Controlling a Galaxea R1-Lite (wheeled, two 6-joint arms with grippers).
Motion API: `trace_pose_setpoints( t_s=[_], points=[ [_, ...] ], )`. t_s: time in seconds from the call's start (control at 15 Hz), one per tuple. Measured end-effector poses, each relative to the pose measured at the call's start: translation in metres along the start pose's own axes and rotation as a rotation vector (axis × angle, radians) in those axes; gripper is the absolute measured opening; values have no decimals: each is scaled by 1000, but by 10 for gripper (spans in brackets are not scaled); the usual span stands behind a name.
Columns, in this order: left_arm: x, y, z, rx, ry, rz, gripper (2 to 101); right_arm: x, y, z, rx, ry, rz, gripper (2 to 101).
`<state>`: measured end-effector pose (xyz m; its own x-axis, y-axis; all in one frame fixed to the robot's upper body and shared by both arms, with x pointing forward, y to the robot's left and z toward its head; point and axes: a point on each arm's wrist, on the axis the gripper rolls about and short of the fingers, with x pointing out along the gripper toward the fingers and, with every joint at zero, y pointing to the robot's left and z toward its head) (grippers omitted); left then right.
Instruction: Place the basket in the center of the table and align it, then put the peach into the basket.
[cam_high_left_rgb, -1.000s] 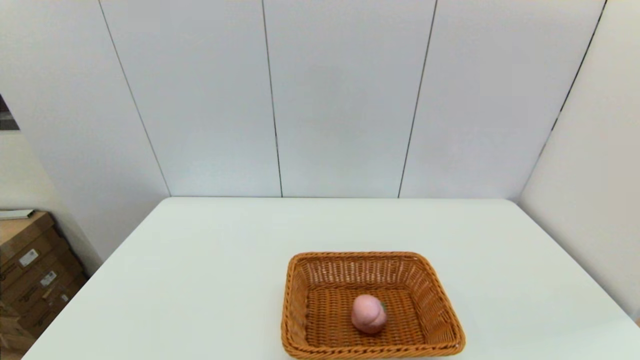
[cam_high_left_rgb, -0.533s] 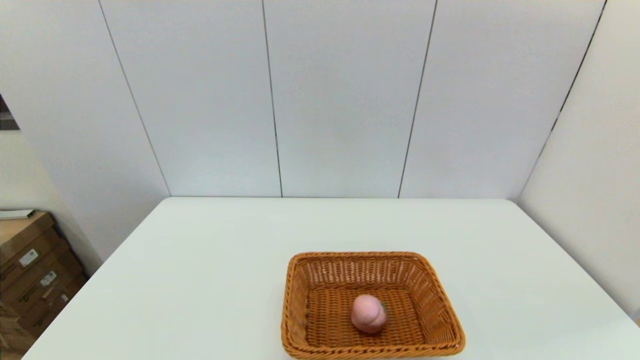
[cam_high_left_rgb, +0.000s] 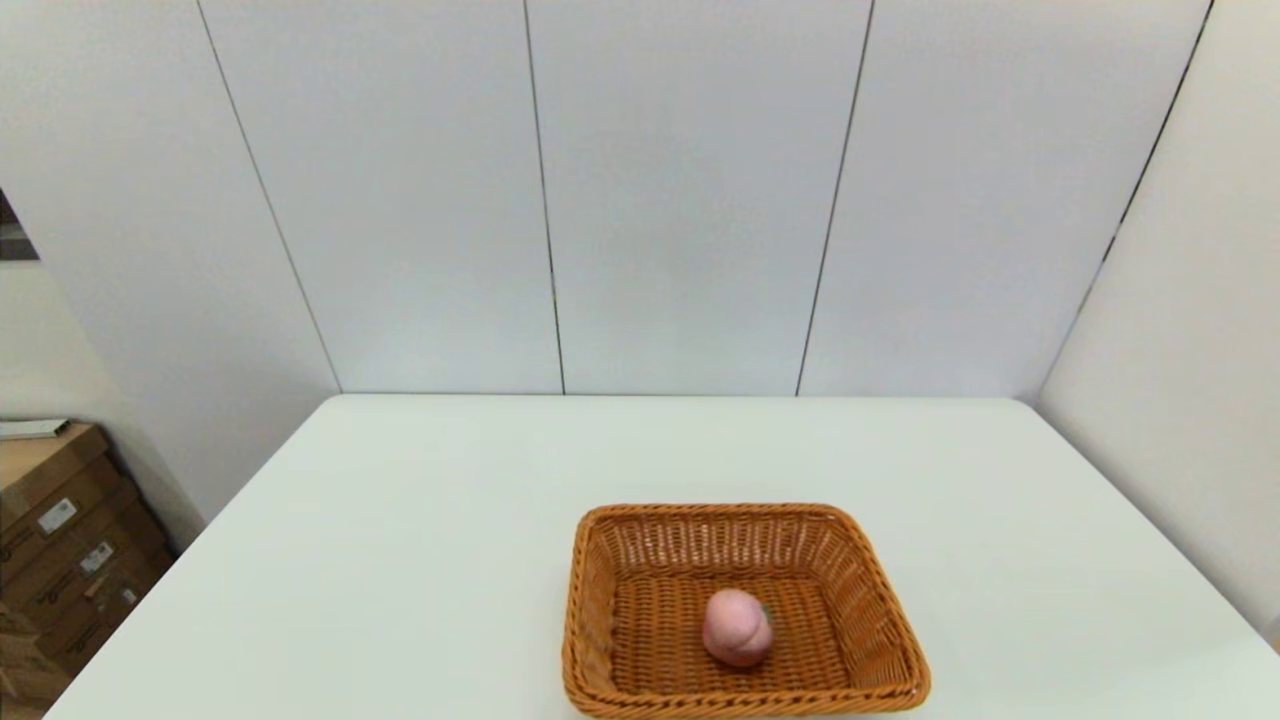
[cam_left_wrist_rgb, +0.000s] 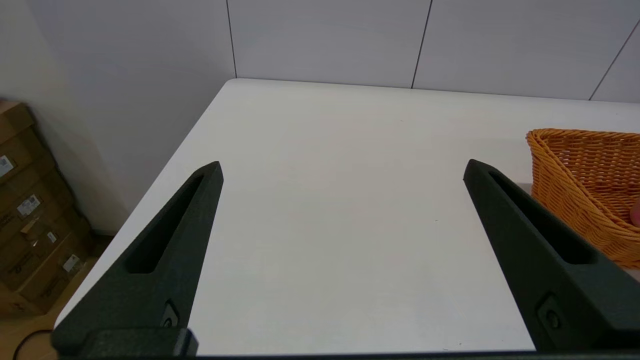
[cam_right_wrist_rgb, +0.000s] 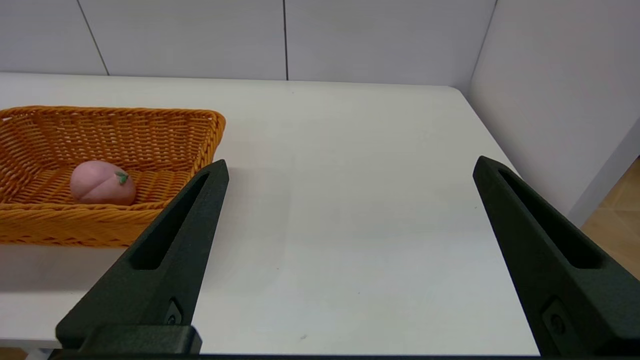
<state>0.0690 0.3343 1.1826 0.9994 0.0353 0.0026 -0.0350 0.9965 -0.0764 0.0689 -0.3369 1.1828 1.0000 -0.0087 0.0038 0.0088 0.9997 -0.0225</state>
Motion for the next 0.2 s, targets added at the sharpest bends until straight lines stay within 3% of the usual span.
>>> trace_pose_setpoints(
  t_s=[0.2],
  points=[
    [0, 0, 0, -2, 0, 0, 978, 0, 0, 0, 10, 0, -1, 971]
  ],
)
